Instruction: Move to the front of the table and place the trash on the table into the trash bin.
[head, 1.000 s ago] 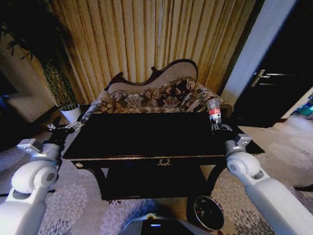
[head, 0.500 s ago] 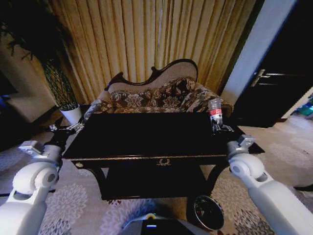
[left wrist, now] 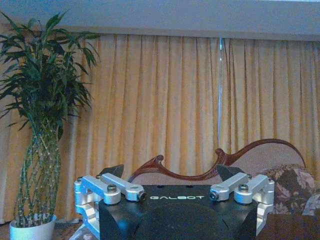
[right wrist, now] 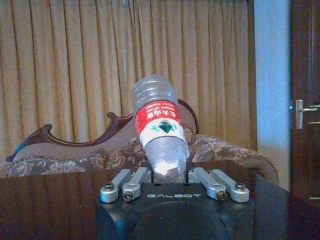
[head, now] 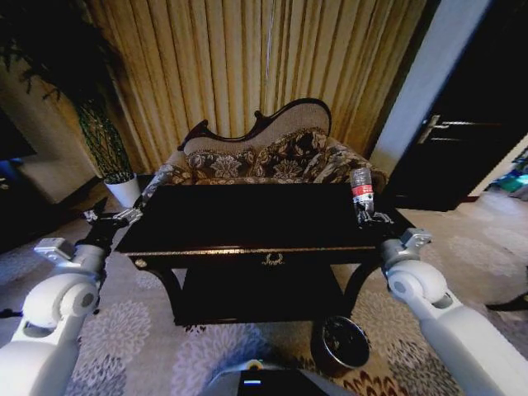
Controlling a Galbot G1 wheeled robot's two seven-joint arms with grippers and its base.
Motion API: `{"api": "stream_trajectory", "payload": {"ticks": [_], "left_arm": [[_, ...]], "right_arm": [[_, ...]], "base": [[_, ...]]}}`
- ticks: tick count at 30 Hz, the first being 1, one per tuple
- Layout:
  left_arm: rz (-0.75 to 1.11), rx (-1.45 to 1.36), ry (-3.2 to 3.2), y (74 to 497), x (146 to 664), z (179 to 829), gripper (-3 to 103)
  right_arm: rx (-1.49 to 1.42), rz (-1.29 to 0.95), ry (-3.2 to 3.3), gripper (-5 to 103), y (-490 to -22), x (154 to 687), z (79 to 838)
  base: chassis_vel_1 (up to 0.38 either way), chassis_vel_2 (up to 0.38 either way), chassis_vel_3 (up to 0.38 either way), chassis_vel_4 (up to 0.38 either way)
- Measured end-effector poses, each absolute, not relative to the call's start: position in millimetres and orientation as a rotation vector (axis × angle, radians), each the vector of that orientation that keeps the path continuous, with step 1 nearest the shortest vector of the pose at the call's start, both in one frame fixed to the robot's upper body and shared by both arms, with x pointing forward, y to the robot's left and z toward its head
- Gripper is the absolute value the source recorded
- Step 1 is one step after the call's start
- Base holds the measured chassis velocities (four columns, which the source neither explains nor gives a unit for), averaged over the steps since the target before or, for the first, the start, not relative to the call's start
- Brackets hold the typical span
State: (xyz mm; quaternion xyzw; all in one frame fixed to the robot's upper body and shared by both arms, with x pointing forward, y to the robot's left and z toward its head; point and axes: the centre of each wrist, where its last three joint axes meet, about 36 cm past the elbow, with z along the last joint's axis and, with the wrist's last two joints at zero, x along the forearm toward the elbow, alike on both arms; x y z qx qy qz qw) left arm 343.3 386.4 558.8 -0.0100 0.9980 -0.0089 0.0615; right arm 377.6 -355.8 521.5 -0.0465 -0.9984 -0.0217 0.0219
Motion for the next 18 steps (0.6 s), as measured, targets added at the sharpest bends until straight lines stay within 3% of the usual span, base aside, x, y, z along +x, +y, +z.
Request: {"api": "stream_trajectory", "payload": {"ticks": [18], "left_arm": [[-0.038,-0.022,3.014,383,341,557,100]], "right_arm": [[-0.156,-0.081,-3.063,27,-351,374,505]], "base": [[0.155,-0.146,-0.148,0.145]]}}
